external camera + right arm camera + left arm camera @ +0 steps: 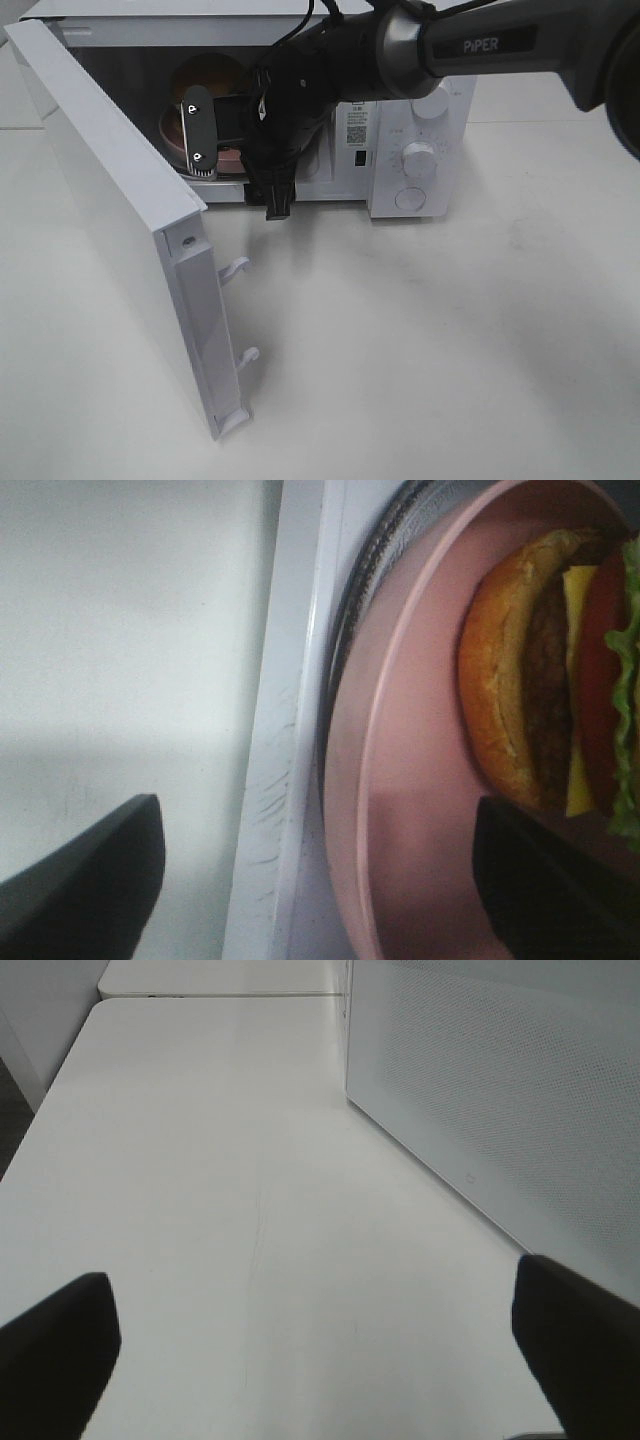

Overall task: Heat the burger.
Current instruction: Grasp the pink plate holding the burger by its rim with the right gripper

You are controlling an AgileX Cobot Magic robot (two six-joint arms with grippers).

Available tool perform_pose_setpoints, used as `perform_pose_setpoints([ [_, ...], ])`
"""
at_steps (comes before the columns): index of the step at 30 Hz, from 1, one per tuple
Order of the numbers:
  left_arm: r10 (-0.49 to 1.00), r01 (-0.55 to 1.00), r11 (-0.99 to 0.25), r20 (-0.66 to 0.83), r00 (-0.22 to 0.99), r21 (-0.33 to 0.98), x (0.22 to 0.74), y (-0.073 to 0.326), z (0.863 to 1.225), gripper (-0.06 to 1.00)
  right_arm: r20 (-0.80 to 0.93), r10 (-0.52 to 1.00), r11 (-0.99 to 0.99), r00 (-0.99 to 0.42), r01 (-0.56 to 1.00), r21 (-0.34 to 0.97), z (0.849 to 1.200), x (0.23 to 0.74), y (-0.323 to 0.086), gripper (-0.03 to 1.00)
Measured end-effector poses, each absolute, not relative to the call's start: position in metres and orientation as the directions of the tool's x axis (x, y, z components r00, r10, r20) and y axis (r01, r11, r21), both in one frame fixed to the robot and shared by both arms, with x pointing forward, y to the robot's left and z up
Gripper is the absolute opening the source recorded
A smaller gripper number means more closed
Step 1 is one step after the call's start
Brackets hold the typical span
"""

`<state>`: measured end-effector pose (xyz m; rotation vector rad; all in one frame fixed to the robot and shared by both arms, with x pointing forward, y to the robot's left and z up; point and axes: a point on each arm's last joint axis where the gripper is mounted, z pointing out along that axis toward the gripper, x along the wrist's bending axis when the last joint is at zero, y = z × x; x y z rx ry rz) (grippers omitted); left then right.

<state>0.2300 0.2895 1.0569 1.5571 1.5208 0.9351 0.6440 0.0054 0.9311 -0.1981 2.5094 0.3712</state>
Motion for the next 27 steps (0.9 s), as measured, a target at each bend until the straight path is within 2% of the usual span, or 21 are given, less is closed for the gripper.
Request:
perform_pose_setpoints([
  [13,1.0,0.449,-0.009,-0.003,0.025,0.894,0.23,0.289,1.057,0.99,-0.583,-0.043,0.959,-0.811,-0.197,0.203,0.923,0.669,0.007,0.81],
  [18,1.0,0.449,-0.009,-0.003,0.025,0.894,0.23,0.289,1.057,0.99,-0.58,-0.028,0.961,-0.814,-0.182,0.209,0.917,0.677,0.006,0.75],
  [20,1.0,0.449,-0.009,-0.003,0.025,0.894,0.23,0.289,1.057,0.99,-0.567,-0.018,0.962,-0.824,-0.168,0.214,0.916,0.678,0.006,0.62],
  [21,1.0,0.449,-0.009,-0.003,0.025,0.894,0.23,0.289,1.057,0.99,-0.567,-0.018,0.962,-0.824,-0.168,0.214,0.916,0.678,0.006,0.62],
  [22,1.0,0.449,-0.009,-0.003,0.025,0.894,0.23,0.289,1.057,0.99,-0.56,-0.019,0.963,-0.828,-0.165,0.212,0.916,0.678,0.005,0.57],
  [23,1.0,0.449,-0.009,-0.003,0.025,0.894,0.23,0.289,1.057,0.99,-0.54,-0.021,0.966,-0.841,-0.157,0.207,0.914,0.676,0.005,0.46],
  [24,1.0,0.449,-0.009,-0.003,0.025,0.894,0.23,0.289,1.057,0.99,-0.54,-0.021,0.966,-0.841,-0.157,0.207,0.914,0.676,0.005,0.46],
  [25,1.0,0.449,-0.009,-0.003,0.025,0.894,0.23,0.289,1.057,0.99,-0.523,-0.021,0.967,-0.852,-0.15,0.205,0.912,0.674,0.005,0.31],
  [26,1.0,0.449,-0.009,-0.003,0.025,0.894,0.23,0.289,1.057,0.99,-0.523,-0.021,0.967,-0.852,-0.15,0.205,0.912,0.674,0.005,0.31],
  [27,1.0,0.449,-0.009,-0.003,0.025,0.894,0.23,0.289,1.057,0.99,-0.519,-0.02,0.966,-0.854,-0.149,0.209,0.912,0.673,0.006,0.26],
])
